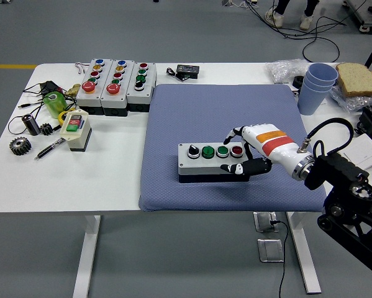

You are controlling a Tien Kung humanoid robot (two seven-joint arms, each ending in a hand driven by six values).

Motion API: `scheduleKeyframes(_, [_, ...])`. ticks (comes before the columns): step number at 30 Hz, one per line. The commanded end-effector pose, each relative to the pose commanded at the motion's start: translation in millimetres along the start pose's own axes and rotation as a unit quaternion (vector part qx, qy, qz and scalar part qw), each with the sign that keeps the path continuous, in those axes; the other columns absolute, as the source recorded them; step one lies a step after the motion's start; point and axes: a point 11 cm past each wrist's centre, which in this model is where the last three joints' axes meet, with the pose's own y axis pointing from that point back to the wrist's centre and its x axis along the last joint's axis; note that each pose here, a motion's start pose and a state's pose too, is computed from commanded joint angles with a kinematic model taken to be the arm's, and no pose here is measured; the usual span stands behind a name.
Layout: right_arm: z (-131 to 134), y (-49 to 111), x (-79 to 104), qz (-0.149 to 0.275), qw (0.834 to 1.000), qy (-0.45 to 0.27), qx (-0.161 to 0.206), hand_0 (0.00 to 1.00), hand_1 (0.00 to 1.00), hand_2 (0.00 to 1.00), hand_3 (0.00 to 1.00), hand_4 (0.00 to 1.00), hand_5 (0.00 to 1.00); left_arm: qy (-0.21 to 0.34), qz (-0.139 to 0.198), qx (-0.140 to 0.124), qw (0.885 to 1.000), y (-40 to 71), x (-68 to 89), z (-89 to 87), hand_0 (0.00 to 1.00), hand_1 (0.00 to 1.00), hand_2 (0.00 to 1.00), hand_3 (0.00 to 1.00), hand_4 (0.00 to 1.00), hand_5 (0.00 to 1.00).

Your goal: Pick up the button,place it on the desk,press the button,press the button

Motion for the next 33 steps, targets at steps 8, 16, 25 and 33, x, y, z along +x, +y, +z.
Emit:
scheduleKeyframes(8, [24, 15.9, 40.8, 0.119, 0.979, -0.166, -0.014, 0.366, 0.293, 0.466, 0.718, 0.882, 0.554, -0.002, 0.001, 0.001, 1.000, -0.2, 0.2, -1.7, 0.647, 0.704, 0.726, 0.643, 0.391, 0.734])
scheduleKeyframes(16, [47, 43.1, 56.0, 0.197, 0.914, -0.354, -0.003, 0.688, 0.625, 0.693, 0.739, 0.873, 0.506, -0.002, 0.001, -0.002, 1.000, 0.0, 0.7, 0.5, 0.647, 0.705, 0.726, 0.643, 0.389, 0.733])
scheduleKeyframes(25, [92, 74.6, 46.5, 0.250, 0.804, -0.536, -0.058, 0.715, 0.669, 0.723, 0.717, 0.866, 0.489, -0.001, 0.002, -0.004, 1.000, 0.1, 1.9, 3.0, 0.647, 0.705, 0.727, 0.642, 0.390, 0.736])
scheduleKeyframes(33, [107, 85.5, 26.9, 0.259, 0.689, -0.672, -0.082, 0.727, 0.681, 0.721, 0.707, 0.858, 0.464, 0.002, 0.003, -0.006, 1.000, 0.0, 2.3, 2.8, 0.648, 0.705, 0.727, 0.642, 0.389, 0.734])
